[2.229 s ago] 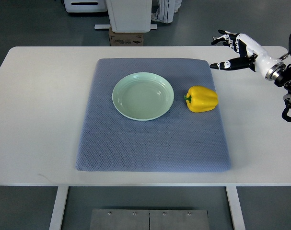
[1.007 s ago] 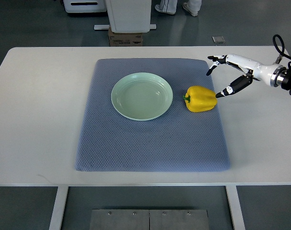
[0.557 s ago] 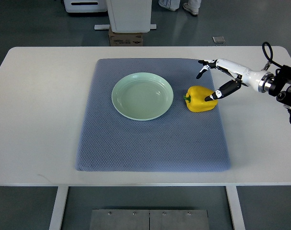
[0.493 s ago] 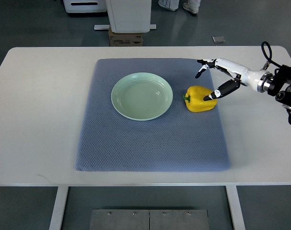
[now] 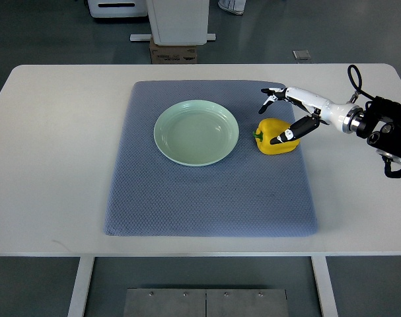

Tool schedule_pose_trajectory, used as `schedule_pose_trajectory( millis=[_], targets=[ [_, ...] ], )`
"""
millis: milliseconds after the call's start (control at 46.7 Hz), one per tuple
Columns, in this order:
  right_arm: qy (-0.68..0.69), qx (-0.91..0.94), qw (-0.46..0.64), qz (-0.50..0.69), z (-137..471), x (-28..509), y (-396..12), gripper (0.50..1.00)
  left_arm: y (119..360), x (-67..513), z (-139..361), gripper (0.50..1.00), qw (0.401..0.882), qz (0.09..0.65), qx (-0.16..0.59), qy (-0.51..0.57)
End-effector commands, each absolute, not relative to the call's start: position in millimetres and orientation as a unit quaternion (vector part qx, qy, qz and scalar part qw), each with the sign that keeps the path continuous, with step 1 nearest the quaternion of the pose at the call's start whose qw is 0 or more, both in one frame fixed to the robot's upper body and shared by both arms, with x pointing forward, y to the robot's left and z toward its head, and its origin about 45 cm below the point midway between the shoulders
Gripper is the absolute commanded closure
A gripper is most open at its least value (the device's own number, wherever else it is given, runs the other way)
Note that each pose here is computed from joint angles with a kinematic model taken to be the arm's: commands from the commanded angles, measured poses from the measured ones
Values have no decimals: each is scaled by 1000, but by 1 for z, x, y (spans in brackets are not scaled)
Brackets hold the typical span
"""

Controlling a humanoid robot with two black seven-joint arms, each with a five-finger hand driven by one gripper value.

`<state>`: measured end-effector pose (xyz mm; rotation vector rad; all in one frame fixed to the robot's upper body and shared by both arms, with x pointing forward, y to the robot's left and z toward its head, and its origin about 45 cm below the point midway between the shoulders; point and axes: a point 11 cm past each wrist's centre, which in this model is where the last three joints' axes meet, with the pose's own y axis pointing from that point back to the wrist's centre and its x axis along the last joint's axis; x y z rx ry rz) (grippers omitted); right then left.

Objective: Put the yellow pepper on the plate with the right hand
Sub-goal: 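Close the right hand fingers around the yellow pepper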

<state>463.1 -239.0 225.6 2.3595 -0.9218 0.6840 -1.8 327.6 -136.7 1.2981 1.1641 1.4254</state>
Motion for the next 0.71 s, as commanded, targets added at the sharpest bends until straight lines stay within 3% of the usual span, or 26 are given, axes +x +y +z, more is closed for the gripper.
schedule_pose_trajectory(
  millis=[0, 686],
  targets=[
    [-340, 869, 257, 251, 224, 463, -240, 500, 328, -2, -137, 500, 430, 571, 520, 467],
    [-351, 875, 253, 217, 201, 454, -238, 509, 328, -2, -137, 500, 430, 571, 520, 467]
  ],
)
